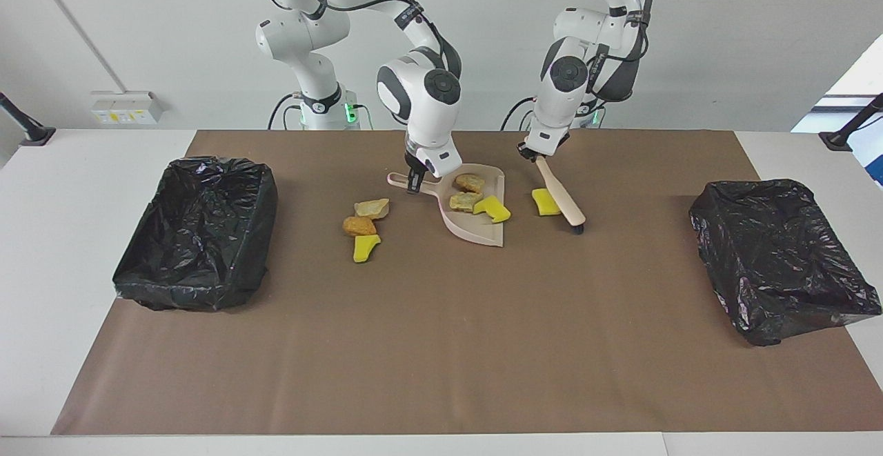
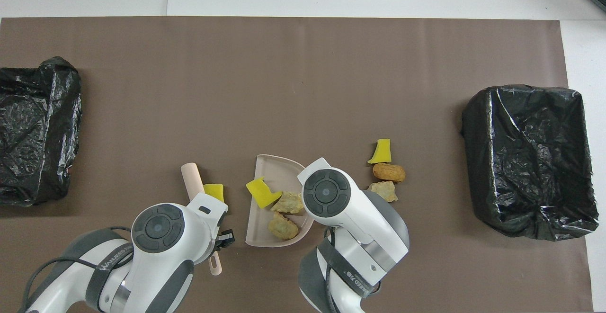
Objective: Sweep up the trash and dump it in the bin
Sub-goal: 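Sweep the remaining pieces into the dustpan with the left gripper, then carry the loaded dustpan over the black bag with the right gripper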
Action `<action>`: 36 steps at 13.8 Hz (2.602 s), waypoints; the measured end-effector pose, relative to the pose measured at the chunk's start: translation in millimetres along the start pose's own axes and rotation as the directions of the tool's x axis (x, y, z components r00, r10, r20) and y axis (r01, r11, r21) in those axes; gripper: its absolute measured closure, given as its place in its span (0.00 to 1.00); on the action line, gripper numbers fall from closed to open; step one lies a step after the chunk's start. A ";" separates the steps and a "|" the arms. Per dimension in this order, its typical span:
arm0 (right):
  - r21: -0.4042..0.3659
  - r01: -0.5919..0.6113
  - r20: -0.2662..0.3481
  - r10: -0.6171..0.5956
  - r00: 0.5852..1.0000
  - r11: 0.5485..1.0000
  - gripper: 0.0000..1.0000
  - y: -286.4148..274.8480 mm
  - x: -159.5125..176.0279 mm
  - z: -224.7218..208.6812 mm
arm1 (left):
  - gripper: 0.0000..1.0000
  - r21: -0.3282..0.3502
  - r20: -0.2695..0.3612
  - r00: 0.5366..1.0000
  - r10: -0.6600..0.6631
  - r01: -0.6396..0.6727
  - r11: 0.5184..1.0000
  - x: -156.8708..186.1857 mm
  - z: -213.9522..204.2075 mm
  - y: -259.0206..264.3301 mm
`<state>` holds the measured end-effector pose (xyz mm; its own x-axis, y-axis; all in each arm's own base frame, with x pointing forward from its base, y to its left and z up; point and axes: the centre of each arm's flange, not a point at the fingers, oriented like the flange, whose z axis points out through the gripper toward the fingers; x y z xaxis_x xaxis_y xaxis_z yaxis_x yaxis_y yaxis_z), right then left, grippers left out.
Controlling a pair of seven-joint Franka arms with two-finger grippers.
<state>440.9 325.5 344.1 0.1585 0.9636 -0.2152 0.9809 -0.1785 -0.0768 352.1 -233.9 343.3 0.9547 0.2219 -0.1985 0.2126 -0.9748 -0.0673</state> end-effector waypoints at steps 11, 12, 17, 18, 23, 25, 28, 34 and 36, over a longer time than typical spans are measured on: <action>0.000 0.000 0.000 0.000 1.000 1.000 0.67 0.1 -0.1 0.1 | 0.74 0.004 0.005 0.945 0.328 -0.328 0.945 -82.3 -6.0 87.0; 0.000 0.000 0.000 0.000 1.000 1.000 0.67 0.1 -0.1 0.1 | 0.74 0.032 0.044 0.945 0.324 -0.326 0.945 -87.6 -5.1 82.6; 0.000 0.000 0.000 0.000 1.000 1.000 0.67 0.2 -0.2 0.0 | 0.74 0.123 0.125 0.971 0.203 -0.218 0.968 -109.3 -13.2 66.6; 0.000 0.000 0.000 0.000 1.000 1.000 0.67 0.2 -0.2 0.0 | 0.74 0.129 0.122 0.976 0.182 -0.198 0.972 -112.6 -15.5 66.1; -0.003 -0.003 -0.003 0.003 1.000 1.000 0.67 1.5 -0.8 -3.0 | 0.74 0.163 0.104 0.990 0.100 -0.116 0.980 -129.9 -19.5 67.5; -0.002 -0.017 -0.003 0.017 1.000 1.000 0.67 6.5 -7.0 -7.0 | 0.74 0.169 0.090 0.993 0.082 -0.097 0.981 -137.6 -20.0 70.1; 0.004 -0.036 0.002 0.036 0.999 0.999 0.67 20.1 -30.9 -24.8 | 0.74 0.161 0.071 0.994 0.089 -0.099 0.982 -145.2 -20.7 71.4; 0.012 -0.096 -0.004 0.096 0.995 0.995 0.67 56.9 -113.8 -91.8 | 0.74 0.109 0.005 0.989 0.150 -0.150 0.983 -169.1 -14.5 77.1; 0.008 -0.146 -0.014 0.146 0.989 0.989 0.67 68.0 -149.6 -113.7 | 0.74 0.077 0.001 0.984 0.177 -0.177 0.981 -182.9 -13.2 85.7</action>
<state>496.6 191.8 481.8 0.3014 0.9301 -0.2100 0.9464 -0.3186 -0.0526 198.5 -358.3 386.8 0.9769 0.0459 -0.2086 0.0241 -0.9941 -0.1060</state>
